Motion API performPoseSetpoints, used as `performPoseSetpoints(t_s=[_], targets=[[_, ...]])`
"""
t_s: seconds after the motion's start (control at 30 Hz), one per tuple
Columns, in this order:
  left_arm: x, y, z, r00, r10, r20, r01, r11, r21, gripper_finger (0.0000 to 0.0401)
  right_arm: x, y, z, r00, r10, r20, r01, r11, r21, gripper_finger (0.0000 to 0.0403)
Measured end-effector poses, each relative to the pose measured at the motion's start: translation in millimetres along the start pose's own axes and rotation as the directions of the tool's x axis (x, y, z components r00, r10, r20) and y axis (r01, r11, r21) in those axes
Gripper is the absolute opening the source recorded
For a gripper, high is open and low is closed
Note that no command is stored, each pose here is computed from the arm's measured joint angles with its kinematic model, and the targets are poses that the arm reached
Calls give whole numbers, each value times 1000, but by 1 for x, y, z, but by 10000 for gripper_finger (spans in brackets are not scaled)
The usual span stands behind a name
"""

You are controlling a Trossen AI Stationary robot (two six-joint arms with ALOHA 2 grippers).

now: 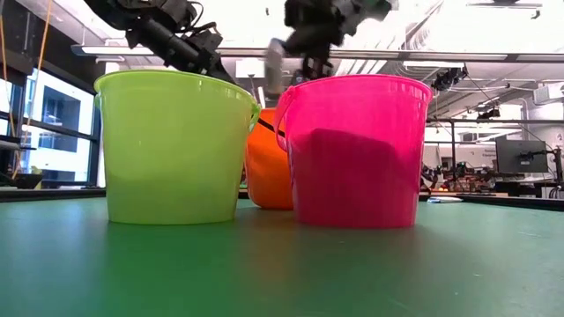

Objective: Sort candy by brand, put in halloween buckets
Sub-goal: Put the white chocolate bar into the green bucket

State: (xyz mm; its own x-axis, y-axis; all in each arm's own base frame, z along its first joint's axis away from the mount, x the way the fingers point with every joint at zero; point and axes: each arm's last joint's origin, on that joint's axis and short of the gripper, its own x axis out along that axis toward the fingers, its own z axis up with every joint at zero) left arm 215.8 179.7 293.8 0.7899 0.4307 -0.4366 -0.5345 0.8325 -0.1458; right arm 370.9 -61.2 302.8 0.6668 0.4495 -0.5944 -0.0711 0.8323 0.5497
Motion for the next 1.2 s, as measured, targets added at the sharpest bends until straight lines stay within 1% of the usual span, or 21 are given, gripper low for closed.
performPoseSetpoints(t_s=[0.17, 0.27, 0.37, 0.43, 0.53, 0.6, 0.67, 0.73, 0.87, 0.97, 1.07, 1.13, 1.2], targets=[[0, -3, -1, 1000, -15, -13, 14, 998, -64, 161, 44, 26, 1, 992, 124, 18, -121, 986, -113, 0], [2, -11, -2, 999, -46, -16, 45, 996, -80, 161, 63, 37, 1, 984, 175, 34, -169, 976, -139, 0], [3, -25, -3, 995, -100, -23, 98, 992, -80, 161, 81, 49, -3, 977, 210, 36, -202, 967, -157, 0], [4, -36, -5, 990, -138, -33, 135, 986, -95, 161, 93, 57, -7, 981, 193, 37, -184, 969, -162, 0], [0, -53, -6, 980, -194, -44, 189, 977, -101, 161, 107, 66, -16, 995, 84, 59, -75, 987, -141, 3], [-8, -62, -3, 974, -224, -20, 221, 970, -100, 161, 114, 69, -19, 996, -8, 89, 18, 994, -106, 12], [-21, -68, 2, 975, -221, 21, 222, 969, -107, 161, 118, 71, -22, 991, -71, 116, 81, 993, -84, 29], [-37, -72, 8, 976, -203, 82, 211, 971, -115, 161, 119, 73, -22, 986, -100, 130, 109, 992, -58, 56], [-68, -74, 17, 970, -150, 193, 177, 975, -133, 161, 119, 72, -22, 985, -106, 135, 104, 994, 23, 132], [-84, -73, 20, 965, -113, 237, 153, 975, -158, 161, 118, 71, -21, 984, -105, 143, 107, 994, -8, 191], [-91, -72, 17, 973, -73, 218, 114, 976, -183, 161, 113, 71, -16, 984, -120, 130, 125, 992, -33, 230], [-91, -70, 13, 982, -53, 180, 90, 975, -203, 161, 105, 71, -9, 984, -142, 112, 149, 987, -66, 241], [-86, -69, 8, 991, -21, 131, 49, 976, -212, 161, 91, 70, -1, 977, -193, 87, 201, 974, -100, 244]])
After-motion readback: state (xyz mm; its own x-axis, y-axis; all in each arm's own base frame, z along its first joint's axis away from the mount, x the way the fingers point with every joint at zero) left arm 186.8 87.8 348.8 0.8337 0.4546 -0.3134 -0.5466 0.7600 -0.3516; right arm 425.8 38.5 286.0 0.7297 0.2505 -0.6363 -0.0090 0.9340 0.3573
